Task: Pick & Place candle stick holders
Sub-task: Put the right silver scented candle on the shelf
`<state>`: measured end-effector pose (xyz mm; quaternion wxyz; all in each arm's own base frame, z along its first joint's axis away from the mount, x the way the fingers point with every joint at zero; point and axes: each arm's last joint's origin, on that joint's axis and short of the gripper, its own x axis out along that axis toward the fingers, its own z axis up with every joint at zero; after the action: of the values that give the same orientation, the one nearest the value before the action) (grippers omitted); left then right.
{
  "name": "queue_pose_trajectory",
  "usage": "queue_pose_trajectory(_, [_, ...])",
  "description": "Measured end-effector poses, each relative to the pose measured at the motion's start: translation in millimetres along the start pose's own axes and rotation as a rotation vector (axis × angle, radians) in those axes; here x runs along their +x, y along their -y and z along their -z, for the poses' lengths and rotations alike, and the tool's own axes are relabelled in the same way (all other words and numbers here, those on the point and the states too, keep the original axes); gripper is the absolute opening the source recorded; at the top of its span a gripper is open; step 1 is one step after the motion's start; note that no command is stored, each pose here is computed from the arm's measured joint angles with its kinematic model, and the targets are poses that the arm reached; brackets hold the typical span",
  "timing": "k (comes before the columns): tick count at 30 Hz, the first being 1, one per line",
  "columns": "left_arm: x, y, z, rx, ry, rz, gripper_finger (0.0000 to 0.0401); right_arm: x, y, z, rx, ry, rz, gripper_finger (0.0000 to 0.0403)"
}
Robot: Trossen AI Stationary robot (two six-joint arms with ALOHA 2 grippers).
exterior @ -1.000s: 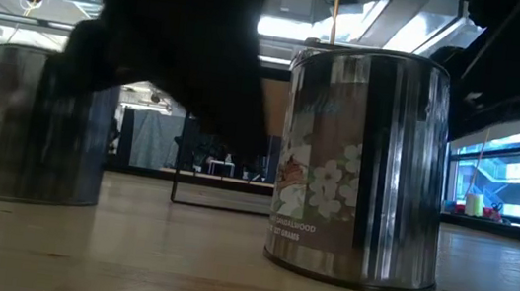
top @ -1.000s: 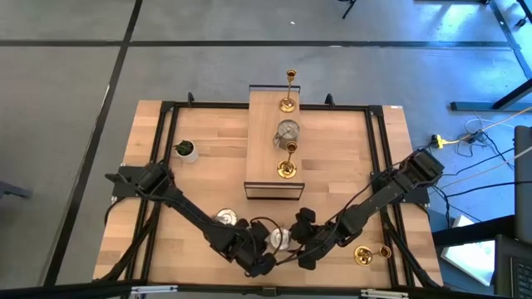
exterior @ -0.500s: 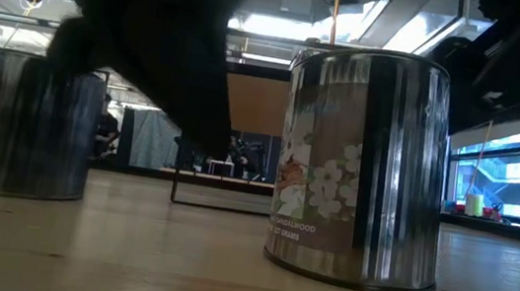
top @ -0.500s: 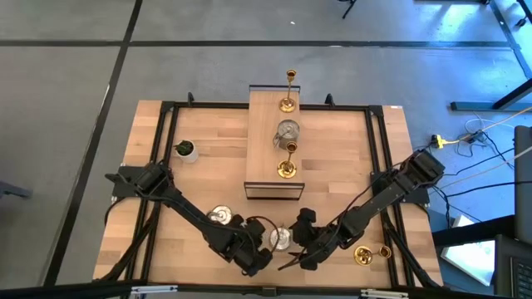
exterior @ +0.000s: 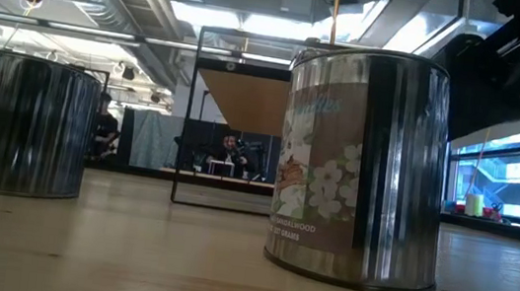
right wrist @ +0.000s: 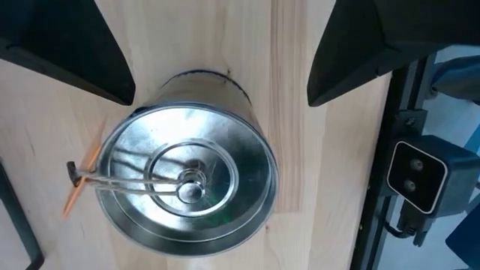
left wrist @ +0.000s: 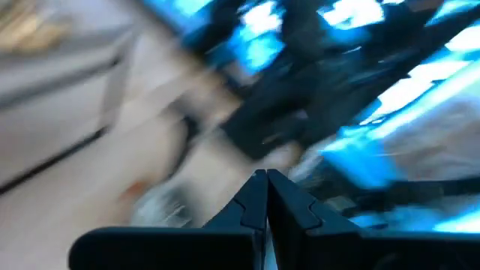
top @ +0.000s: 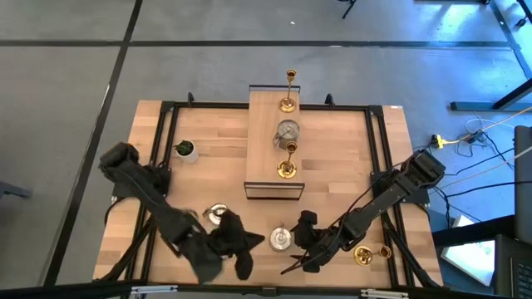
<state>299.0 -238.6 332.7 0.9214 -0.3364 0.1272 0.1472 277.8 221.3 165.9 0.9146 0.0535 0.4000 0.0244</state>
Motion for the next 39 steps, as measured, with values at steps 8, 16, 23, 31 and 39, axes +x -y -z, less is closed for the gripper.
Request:
queue_pose_trajectory(8, [-25,32,-68,0.191,0.301,0.294,0.0001,0,1,1,-0.004,-0.007,0.005,0.0399])
queue_pose_trajectory(16, [-2,15,-85,0.280,0.303,0.200,0.0047,0,1,2,-0.009,-0.017,0.013,0.0399])
queue_pose_trajectory(23, [21,-13,-77,0.248,0.038,0.130,0.0147,0,2,3,-0.012,-0.030,0.021,0.0400])
queue_pose_trajectory(31, [46,-27,-32,0.320,-0.197,0.035,0.0238,-2,1,7,-0.035,-0.050,0.031,0.0400])
queue_pose_trajectory(39, [75,-41,30,0.370,-0.361,-0.086,0.0269,-2,1,6,-0.055,-0.027,0.050,0.0400])
